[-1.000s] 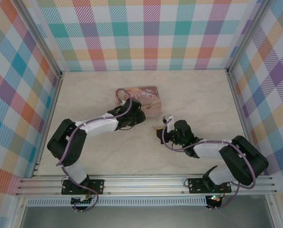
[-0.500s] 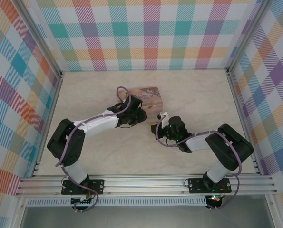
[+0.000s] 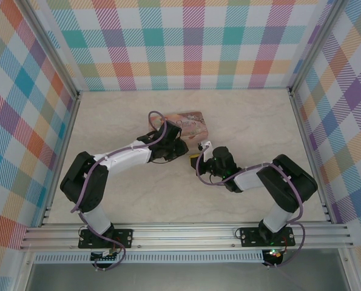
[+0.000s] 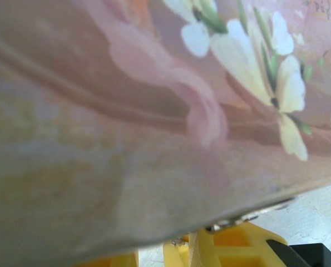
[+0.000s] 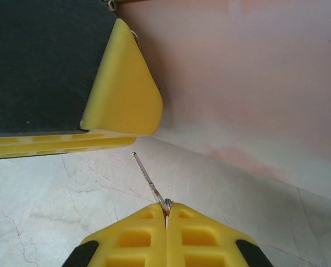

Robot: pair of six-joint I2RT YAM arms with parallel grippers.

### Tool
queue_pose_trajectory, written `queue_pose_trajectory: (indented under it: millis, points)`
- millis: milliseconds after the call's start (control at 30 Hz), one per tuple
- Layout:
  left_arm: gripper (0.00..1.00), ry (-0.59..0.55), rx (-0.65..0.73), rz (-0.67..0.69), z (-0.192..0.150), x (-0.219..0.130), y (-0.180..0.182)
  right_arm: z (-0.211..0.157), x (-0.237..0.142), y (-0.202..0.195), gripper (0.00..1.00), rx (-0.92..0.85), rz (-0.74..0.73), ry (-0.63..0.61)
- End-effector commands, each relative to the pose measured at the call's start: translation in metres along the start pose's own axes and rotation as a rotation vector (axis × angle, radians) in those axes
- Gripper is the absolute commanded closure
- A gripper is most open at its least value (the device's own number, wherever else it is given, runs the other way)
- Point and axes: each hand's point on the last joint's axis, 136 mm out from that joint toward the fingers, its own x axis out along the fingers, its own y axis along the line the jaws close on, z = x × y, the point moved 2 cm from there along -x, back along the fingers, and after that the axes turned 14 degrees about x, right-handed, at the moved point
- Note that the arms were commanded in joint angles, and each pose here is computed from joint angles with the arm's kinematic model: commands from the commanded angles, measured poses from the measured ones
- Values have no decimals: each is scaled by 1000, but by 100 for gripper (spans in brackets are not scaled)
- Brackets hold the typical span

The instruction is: Unlock a padlock with a key

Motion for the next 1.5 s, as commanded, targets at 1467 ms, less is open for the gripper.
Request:
queue_pose_trajectory:
  millis: [1467]
  points:
    - [91, -16, -28, -121, 12, -33, -30, 20, -7, 16, 100, -75, 66, -112]
